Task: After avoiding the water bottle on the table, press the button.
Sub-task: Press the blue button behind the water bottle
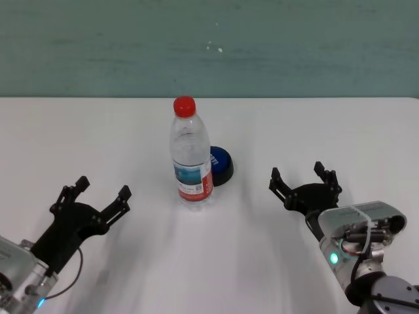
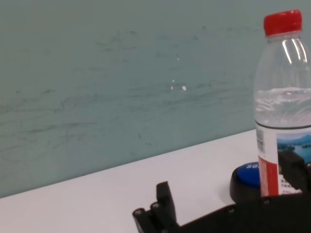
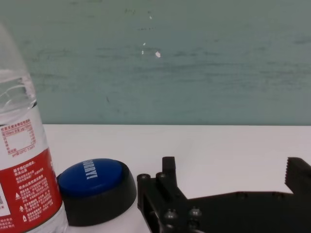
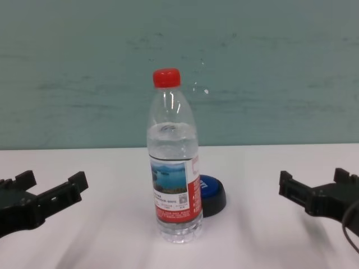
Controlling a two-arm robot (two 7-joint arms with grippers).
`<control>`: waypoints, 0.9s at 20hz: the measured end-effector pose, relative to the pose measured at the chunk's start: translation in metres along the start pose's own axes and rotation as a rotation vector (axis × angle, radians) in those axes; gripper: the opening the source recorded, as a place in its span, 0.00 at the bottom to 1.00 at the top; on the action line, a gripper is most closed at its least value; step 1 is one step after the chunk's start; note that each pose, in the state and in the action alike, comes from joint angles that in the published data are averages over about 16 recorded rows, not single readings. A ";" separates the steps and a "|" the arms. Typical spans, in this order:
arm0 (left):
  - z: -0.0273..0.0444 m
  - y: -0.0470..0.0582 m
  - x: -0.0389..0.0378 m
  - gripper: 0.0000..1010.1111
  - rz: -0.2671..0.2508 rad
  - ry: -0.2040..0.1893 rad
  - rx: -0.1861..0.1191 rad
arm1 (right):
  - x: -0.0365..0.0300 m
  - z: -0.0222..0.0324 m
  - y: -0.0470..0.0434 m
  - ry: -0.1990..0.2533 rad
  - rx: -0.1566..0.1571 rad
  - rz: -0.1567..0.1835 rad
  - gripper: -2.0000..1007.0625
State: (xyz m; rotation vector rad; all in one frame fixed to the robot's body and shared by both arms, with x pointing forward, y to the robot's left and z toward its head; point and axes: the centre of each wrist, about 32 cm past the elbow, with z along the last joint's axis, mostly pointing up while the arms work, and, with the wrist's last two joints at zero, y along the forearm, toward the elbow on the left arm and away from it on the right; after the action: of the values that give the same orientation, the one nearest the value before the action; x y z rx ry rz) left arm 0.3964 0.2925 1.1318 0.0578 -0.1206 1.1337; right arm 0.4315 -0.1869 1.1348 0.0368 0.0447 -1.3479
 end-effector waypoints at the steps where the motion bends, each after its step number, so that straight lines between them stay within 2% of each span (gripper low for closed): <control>1: 0.0000 0.000 0.0000 1.00 0.000 0.000 0.000 | -0.0001 -0.0001 0.0002 0.000 -0.001 0.002 1.00; 10: 0.0000 0.000 0.0000 1.00 0.000 0.000 0.000 | -0.0003 -0.0006 0.0045 -0.005 -0.004 0.022 1.00; 18: 0.0000 0.000 0.0000 1.00 0.000 0.000 0.000 | 0.0037 0.0028 0.0111 -0.023 -0.005 0.030 1.00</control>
State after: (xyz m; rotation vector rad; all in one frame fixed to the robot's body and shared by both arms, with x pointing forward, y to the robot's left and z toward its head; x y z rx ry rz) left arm 0.3965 0.2925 1.1318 0.0576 -0.1207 1.1336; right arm 0.4431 -0.1882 1.1374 0.0183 0.0282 -1.3175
